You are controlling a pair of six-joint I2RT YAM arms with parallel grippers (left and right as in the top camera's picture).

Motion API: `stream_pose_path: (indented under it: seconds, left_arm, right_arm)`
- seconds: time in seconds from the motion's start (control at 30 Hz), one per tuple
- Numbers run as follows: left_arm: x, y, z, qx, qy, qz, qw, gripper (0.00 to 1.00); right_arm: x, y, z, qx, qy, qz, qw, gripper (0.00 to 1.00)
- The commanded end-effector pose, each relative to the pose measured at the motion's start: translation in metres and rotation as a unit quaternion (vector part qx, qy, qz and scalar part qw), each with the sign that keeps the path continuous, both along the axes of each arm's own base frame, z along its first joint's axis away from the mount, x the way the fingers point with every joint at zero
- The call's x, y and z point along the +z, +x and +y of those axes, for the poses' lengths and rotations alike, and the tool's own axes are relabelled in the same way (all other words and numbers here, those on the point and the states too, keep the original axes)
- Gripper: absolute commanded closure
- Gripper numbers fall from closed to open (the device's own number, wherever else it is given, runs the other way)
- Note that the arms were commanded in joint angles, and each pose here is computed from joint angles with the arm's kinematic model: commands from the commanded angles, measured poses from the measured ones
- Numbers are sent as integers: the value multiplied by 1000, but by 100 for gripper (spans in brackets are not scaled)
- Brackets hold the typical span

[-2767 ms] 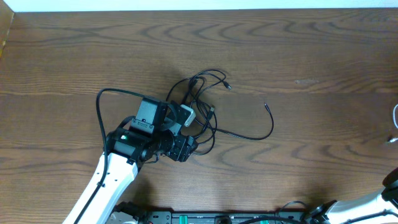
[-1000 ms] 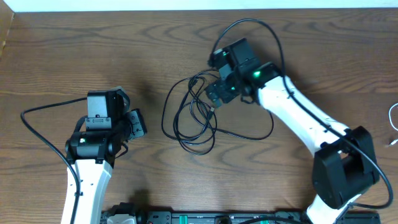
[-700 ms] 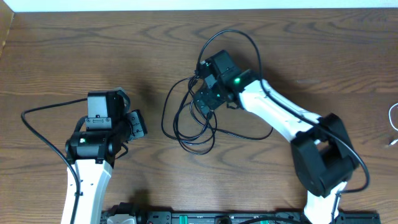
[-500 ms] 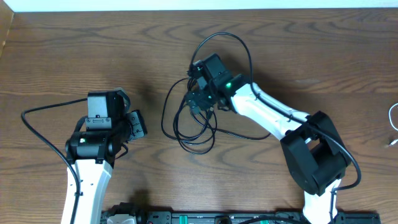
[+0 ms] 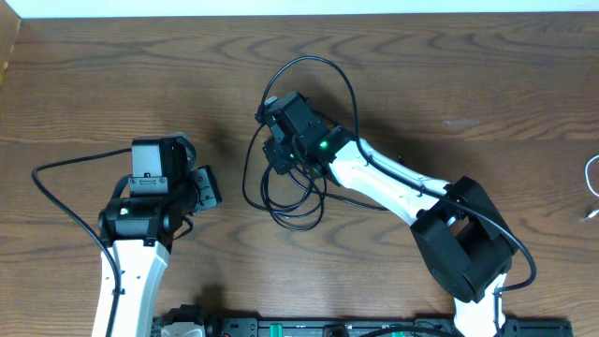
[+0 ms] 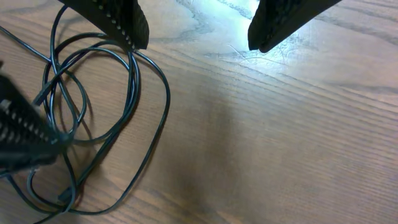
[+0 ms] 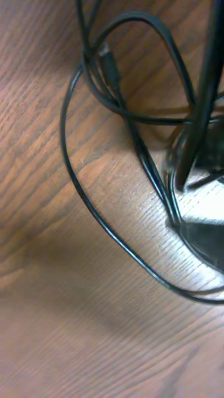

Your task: Untangle cables

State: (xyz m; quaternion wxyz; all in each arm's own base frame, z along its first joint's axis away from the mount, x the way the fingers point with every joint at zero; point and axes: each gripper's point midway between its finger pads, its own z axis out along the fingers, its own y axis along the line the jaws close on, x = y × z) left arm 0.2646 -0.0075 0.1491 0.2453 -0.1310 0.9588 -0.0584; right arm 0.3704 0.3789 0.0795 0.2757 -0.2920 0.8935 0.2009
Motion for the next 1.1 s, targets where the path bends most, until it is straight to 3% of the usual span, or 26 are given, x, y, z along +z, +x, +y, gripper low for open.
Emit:
stream_pose_path:
  seconds: [0.0,0.27,0.3,0.37,0.4,0.53,0.77,0.83,0.87,0.9,1.07]
  left_arm:
    - [-2,-2,3,7,4,6,1000,43]
    - [-2,-4,3,-3,9,9,1000,43]
    - [-2,-4,3,-3,9,9,1000,43]
    - [-2,-4,3,-3,9,9,1000,43]
    - [-2,-4,3,-3,9,9,1000,43]
    - [-3,-5,3,-3,9,11,1000,43]
    - [-4,-7,3,-3,9,15,1000,43]
    - [-4,-7,3,-3,9,15,1000,43]
    - [-4,-7,3,-3,9,15,1000,43]
    - [-4,-7,3,-4,9,15,1000,42]
    - [-4,-7,3,-5,10,16,1000,42]
  right_arm:
    - [0,8,-2,-34,0,-2,999,99]
    - [0,10,-4,-45,5,3,999,98]
    - [0,10,-4,-45,4,4,999,86]
    - [0,10,-4,-45,5,3,999,70]
    - [1,11,-3,-45,6,2,999,55]
    - [5,15,-1,-47,14,-9,999,47]
    - [-3,34,3,-67,17,-44,997,62]
    - [-5,34,3,-67,16,-43,997,75]
    - [-5,34,3,-67,16,-43,997,92]
    - [-4,34,3,-68,17,-43,997,99]
    - [25,32,7,-61,44,-51,996,99]
